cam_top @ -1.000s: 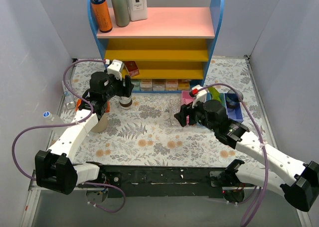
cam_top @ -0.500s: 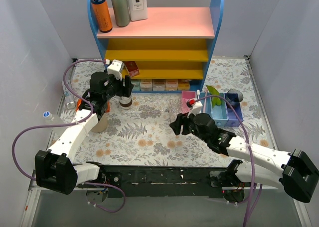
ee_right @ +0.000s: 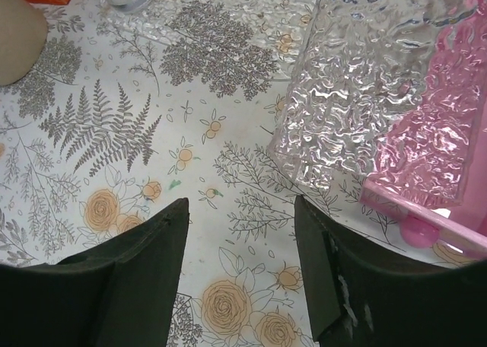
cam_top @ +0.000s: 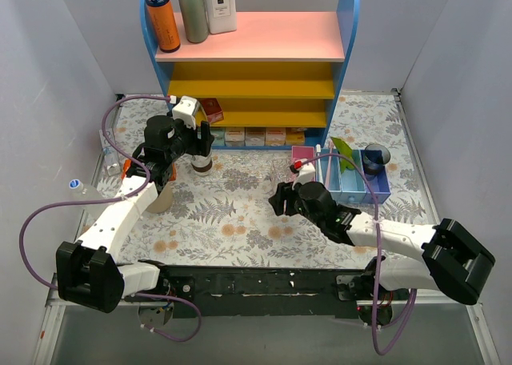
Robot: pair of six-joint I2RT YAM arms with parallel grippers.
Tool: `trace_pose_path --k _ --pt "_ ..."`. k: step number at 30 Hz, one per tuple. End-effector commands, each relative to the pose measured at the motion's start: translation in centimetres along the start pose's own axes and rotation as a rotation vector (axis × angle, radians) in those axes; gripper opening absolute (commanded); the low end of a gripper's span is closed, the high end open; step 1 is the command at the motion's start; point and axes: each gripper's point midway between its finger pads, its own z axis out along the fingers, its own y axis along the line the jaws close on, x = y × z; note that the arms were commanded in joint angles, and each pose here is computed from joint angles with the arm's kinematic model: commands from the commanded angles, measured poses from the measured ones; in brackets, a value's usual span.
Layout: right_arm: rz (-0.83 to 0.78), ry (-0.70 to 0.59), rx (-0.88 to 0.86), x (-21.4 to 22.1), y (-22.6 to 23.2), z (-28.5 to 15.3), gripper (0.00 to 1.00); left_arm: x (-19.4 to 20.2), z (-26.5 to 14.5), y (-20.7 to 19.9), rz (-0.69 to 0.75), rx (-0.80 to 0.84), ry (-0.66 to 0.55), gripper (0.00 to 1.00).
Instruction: Prepare toiletry sets of a toothbrush and toothpaste on the tray
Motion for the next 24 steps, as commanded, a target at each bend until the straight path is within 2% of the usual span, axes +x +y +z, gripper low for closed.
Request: trace_pose_path --k 1,9,24 --pt "0.003 -0.098 -0.017 -2.8 1.0 0.6 0.64 -0.4 -0.5 0.0 0.023 -0.008 -0.014 0.66" --pt "0.001 -0.159 0.035 -2.9 -0.2 1.3 0.65 -0.1 -0.3 0.2 0.024 -0.016 -0.002 0.66" --pt "-0.01 -0.172 0.072 -2.8 -0.6 3.1 0.65 0.2 -0.2 0.3 0.029 -0.023 0.008 0.65"
